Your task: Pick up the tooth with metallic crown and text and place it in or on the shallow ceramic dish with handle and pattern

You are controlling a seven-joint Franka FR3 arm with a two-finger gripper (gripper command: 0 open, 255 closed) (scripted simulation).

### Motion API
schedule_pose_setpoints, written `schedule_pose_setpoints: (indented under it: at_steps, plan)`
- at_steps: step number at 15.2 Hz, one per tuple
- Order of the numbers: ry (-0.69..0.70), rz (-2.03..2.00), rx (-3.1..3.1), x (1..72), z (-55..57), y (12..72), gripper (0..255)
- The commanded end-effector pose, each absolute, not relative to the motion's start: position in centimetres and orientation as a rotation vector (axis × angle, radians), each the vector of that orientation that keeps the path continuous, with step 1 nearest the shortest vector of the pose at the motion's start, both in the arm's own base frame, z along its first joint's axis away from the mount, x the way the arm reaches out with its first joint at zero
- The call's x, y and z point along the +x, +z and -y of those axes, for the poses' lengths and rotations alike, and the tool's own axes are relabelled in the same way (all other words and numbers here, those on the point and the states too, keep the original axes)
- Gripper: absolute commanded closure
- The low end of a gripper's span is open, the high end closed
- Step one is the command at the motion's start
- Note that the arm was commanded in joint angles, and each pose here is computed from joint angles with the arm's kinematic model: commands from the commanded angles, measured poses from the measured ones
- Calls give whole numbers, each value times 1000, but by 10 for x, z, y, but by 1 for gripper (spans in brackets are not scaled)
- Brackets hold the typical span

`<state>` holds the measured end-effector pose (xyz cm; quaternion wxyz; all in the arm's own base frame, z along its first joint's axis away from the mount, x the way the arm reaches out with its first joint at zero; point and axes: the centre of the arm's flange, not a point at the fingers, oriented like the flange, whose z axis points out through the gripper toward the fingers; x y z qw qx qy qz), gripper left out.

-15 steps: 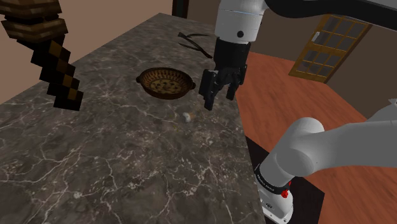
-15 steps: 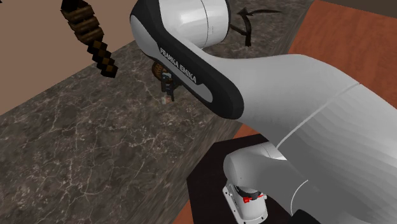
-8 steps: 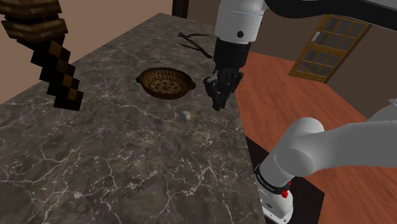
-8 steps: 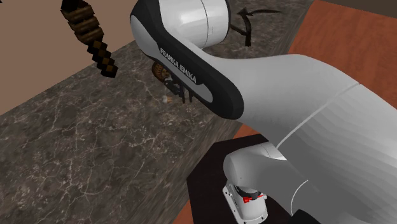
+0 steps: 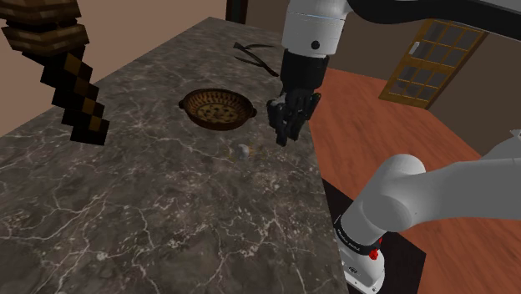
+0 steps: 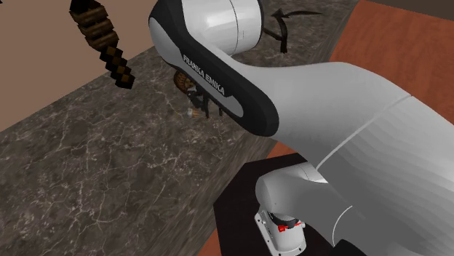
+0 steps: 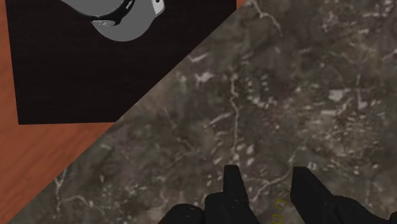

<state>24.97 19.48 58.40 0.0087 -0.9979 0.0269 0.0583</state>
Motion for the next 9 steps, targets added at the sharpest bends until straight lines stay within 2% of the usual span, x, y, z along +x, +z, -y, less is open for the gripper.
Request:
schedule_pose_setpoints:
  at_steps: [1, 5, 9]
  plan:
    - [139, -246, -3032, 252, -193, 582, 0]
    - [-12, -789, -2633, 260, -184, 575, 0]
    - [-12, -789, -2633, 262, -191, 556, 0]
